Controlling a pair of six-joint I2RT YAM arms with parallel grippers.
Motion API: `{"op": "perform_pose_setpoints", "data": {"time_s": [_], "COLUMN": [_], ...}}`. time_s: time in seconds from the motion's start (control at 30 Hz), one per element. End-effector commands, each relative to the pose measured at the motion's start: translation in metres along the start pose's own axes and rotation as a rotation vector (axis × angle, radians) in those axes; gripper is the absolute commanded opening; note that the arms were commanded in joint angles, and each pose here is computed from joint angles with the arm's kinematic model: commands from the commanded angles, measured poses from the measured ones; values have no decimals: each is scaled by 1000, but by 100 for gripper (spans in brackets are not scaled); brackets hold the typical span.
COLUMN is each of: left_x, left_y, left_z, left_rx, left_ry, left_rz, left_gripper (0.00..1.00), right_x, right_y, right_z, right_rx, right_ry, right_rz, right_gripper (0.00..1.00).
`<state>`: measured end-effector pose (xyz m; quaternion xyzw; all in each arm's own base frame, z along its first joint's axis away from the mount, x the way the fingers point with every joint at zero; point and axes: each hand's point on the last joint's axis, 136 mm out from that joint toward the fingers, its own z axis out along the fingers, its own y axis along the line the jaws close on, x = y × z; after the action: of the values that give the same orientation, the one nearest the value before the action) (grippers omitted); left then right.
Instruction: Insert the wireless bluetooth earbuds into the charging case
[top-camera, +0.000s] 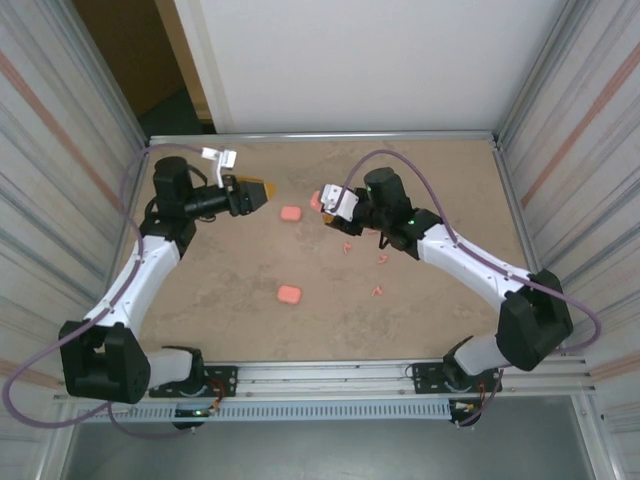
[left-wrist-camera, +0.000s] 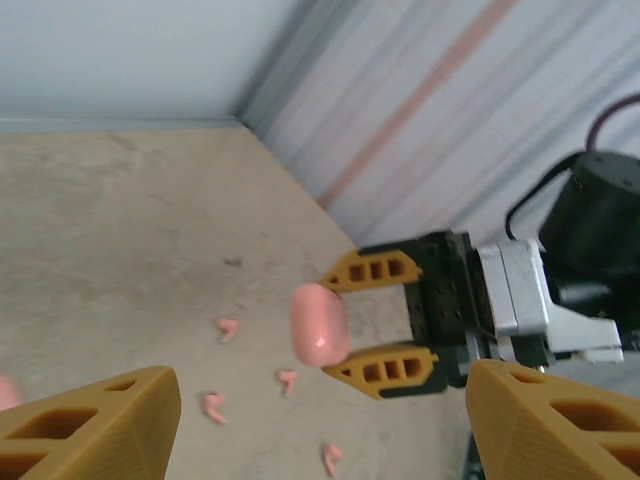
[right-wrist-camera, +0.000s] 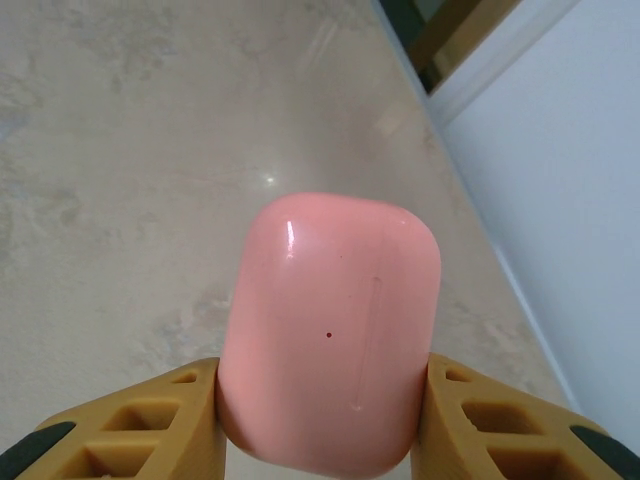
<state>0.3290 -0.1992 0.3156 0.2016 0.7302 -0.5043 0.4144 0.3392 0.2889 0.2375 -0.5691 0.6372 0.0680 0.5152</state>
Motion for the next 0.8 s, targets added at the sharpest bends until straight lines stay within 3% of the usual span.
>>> {"op": "perform_pose_setpoints", "data": {"time_s": [0.0, 0.3, 0.77], "left_x": [6, 15, 35], "left_y": [-28, -42, -46], "left_z": [13, 49, 93], "left_rx": [123, 203, 273], "left_ry": [76, 146, 227], "left_rz": [29, 52, 29], "left_gripper": [77, 77, 74], "right_x": [-4, -12, -18], "right_y": [-9, -8, -5], "right_z": [-18, -42, -49], "right_rx": [64, 101, 115], "right_ry": [4, -17, -41], "right_rz": [-53, -67, -61], "right_gripper": [42, 43, 43]}}
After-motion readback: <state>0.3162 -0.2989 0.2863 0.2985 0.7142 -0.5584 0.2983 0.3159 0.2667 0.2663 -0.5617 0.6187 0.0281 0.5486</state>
